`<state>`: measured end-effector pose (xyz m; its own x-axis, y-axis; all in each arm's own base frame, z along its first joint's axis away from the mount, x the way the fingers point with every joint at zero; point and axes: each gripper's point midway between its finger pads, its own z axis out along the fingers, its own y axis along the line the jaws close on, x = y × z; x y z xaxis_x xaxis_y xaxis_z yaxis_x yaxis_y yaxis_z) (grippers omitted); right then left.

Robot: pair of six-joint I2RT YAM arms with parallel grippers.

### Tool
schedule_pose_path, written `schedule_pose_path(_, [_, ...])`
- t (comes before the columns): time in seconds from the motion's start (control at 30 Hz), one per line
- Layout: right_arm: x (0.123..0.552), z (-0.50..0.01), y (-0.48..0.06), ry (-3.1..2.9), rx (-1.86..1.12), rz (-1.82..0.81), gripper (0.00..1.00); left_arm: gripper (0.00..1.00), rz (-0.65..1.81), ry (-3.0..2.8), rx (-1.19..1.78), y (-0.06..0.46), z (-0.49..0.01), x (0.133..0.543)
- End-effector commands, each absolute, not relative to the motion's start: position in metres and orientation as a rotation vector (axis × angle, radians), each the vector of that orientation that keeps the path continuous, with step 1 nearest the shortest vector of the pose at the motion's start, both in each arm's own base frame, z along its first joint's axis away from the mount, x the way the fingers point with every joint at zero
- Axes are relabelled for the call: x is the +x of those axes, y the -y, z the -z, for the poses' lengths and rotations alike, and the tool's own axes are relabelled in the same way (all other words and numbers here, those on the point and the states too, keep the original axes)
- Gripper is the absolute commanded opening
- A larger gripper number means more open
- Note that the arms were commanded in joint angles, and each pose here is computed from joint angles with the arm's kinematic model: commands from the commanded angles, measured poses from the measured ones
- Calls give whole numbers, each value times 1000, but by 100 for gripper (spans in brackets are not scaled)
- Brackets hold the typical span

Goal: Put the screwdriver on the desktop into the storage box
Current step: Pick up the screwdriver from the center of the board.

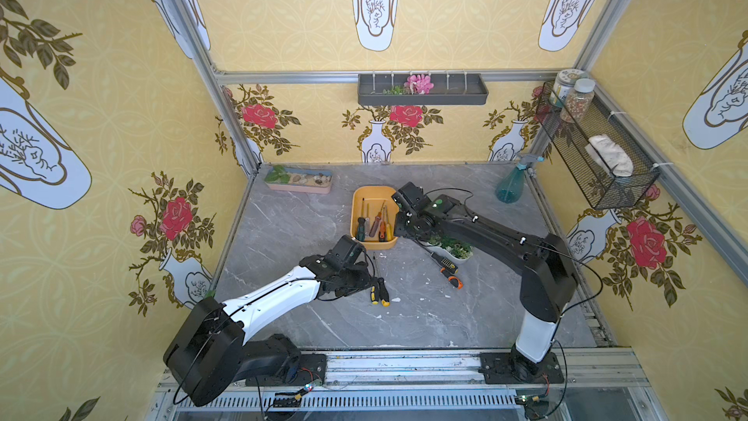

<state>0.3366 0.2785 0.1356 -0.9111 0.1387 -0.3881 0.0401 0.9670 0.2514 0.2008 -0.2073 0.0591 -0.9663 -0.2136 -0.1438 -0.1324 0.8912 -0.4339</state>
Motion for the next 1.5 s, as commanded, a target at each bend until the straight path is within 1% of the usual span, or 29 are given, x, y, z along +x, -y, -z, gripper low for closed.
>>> schedule_pose_path(0.0, [317, -134, -260, -2698, 151, -292, 56, 44, 574, -2958, -247, 207, -47, 185])
schedule_pose_path(0.13, [296, -127, -245, -2710, 202, -276, 56, 43, 539, -2982, -235, 215, -40, 188])
schedule_pose_path(0.27, [286, -125, -241, -2706, 209, -265, 56, 42, 487, -2999, -217, 221, -32, 197])
schedule_pose_path(0.37, [283, -127, -239, -2698, 211, -253, 56, 41, 461, -2988, -218, 223, -32, 205])
schedule_pose_path(0.5, [280, -129, -236, -2692, 220, -249, 55, 39, 359, -3001, -252, 215, -24, 208])
schedule_pose_path(0.67, [280, -130, -235, -2688, 228, -249, 55, 39, 320, -3028, -210, 217, -16, 210])
schedule_pose_path(0.97, [280, -131, -235, -2686, 235, -245, 55, 38, 107, -3027, -171, 199, -2, 217])
schedule_pose_path(1.0, [281, -131, -235, -2686, 235, -244, 55, 38, 87, -3029, -131, 197, -1, 217])
schedule_pose_path(1.27, [282, -132, -237, -2687, 227, -240, 55, 29, 48, -3031, -71, 192, 4, 217])
schedule_pose_path(1.47, [283, -132, -238, -2691, 223, -234, 54, 19, 50, -3026, -66, 189, 4, 214])
